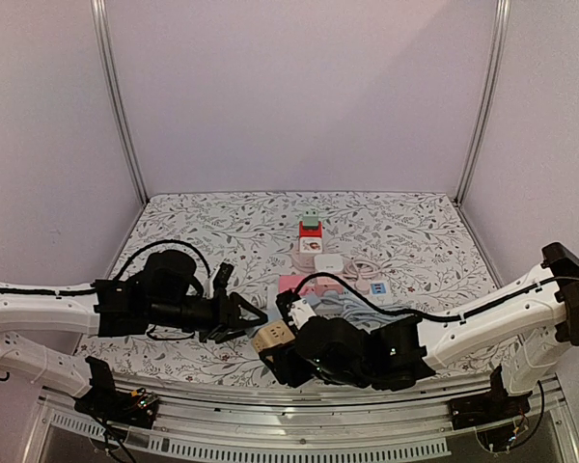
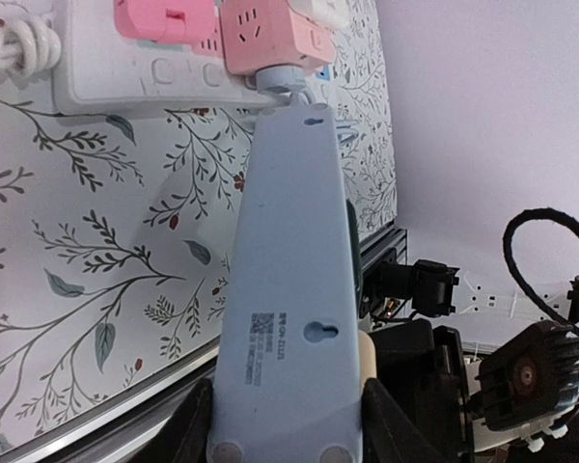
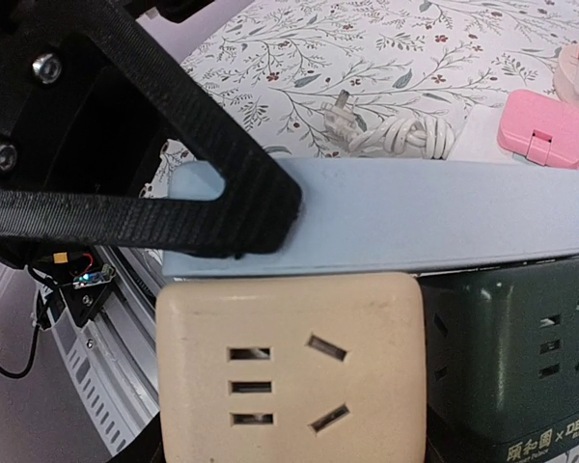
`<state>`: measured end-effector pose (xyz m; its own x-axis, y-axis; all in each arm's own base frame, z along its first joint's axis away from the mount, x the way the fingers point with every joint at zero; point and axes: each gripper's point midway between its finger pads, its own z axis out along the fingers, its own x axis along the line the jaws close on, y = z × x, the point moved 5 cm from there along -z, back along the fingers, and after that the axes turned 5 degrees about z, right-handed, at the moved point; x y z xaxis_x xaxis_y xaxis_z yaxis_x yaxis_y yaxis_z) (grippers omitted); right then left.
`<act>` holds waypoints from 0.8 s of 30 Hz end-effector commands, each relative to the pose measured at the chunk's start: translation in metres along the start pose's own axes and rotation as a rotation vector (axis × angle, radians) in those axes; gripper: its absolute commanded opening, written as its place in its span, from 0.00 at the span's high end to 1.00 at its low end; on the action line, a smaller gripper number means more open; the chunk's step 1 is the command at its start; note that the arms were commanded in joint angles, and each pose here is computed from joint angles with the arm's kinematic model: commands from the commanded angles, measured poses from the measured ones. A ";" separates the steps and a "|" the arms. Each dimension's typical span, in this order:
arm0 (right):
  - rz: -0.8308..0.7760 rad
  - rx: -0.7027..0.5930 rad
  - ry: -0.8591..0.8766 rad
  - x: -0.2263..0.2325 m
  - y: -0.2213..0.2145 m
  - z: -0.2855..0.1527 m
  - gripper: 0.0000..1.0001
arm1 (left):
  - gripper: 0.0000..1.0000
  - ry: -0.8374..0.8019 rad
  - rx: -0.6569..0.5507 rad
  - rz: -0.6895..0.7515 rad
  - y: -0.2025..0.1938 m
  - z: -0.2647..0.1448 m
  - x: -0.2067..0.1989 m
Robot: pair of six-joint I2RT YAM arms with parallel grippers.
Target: Pull the plug off the socket
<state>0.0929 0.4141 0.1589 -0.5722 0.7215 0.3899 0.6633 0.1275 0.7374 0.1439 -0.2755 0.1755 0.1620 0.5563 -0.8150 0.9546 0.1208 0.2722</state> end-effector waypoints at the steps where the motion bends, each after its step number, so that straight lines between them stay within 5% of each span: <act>1: 0.081 -0.064 -0.065 -0.006 0.017 -0.008 1.00 | 1.00 -0.016 -0.036 0.017 0.005 -0.004 -0.002; 12: -0.011 -0.037 -0.003 0.003 0.016 -0.011 1.00 | 1.00 -0.021 -0.027 0.020 0.004 -0.005 -0.002; 24: -0.166 -0.002 0.253 0.034 0.016 -0.028 1.00 | 1.00 -0.031 -0.015 0.025 0.006 -0.005 -0.003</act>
<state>0.0873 0.4103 0.1644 -0.6602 0.6637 0.3516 0.6172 0.2127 0.7575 0.1424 -0.2767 0.1799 0.1623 0.5338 -0.8299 0.9578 0.1168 0.2625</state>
